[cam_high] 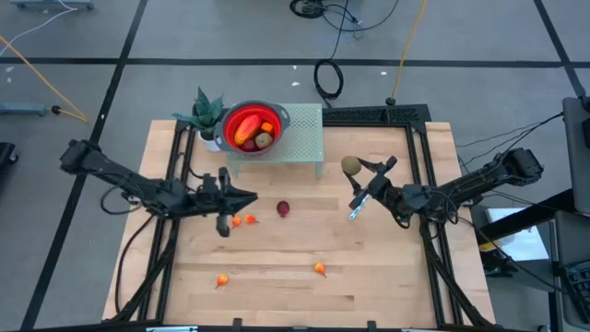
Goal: Pick & Place Fruit
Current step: Put the kiwi into the red strainer bowl on the shelf
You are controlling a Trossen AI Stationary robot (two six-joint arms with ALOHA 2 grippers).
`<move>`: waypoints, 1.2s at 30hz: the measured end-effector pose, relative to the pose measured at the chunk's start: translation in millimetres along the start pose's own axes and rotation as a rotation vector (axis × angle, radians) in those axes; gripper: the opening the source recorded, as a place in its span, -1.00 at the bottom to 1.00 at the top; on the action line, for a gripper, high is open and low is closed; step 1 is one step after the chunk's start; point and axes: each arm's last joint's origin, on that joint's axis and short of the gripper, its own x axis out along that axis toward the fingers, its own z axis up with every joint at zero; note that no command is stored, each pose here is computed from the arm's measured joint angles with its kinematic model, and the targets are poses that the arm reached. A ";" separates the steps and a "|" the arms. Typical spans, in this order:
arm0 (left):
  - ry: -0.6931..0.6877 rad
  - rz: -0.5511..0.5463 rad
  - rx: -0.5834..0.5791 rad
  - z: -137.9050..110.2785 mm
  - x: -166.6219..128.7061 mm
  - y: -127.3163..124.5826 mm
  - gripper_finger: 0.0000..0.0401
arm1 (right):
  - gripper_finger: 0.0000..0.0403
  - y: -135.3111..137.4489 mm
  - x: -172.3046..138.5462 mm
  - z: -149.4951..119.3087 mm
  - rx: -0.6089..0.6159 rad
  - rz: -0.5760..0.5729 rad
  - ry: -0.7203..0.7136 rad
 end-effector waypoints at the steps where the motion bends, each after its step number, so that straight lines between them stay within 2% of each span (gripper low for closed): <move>1: -0.012 0.005 -0.009 -2.2 4.3 -0.6 -0.83 | 0.07 0.4 0.1 0.2 -0.015 0.016 -0.006; 7: -0.049 0.032 -0.097 -13.8 27.4 -1.5 -0.51 | 0.07 3.1 -0.4 5.6 0.005 0.150 -0.089; 11: -0.039 0.034 -0.092 -15.7 43.8 -5.9 -0.26 | 0.07 5.0 -1.3 9.8 0.052 0.255 -0.154; 15: -0.032 0.030 -0.057 -14.6 60.7 -14.5 -0.05 | 0.07 7.1 -2.8 14.1 0.158 0.382 -0.211; 19: -0.024 -0.019 -0.026 -13.0 78.9 -23.0 0.14 | 0.07 9.6 -3.8 16.4 0.293 0.542 -0.234; 22: -0.017 -0.043 -0.020 -13.2 94.1 -26.1 0.25 | 0.07 10.9 -3.3 19.9 0.400 0.680 -0.239; 27: 0.003 -0.089 -0.012 -16.9 116.2 -29.0 0.43 | 0.07 11.6 -2.8 25.5 0.507 0.856 -0.242; 31: 0.014 -0.107 -0.007 -20.8 132.3 -30.8 0.55 | 0.07 12.2 -3.6 30.4 0.577 0.966 -0.232; 36: 0.021 -0.112 -0.003 -25.4 151.2 -30.7 0.66 | 0.07 13.0 -5.2 32.0 0.636 1.048 -0.210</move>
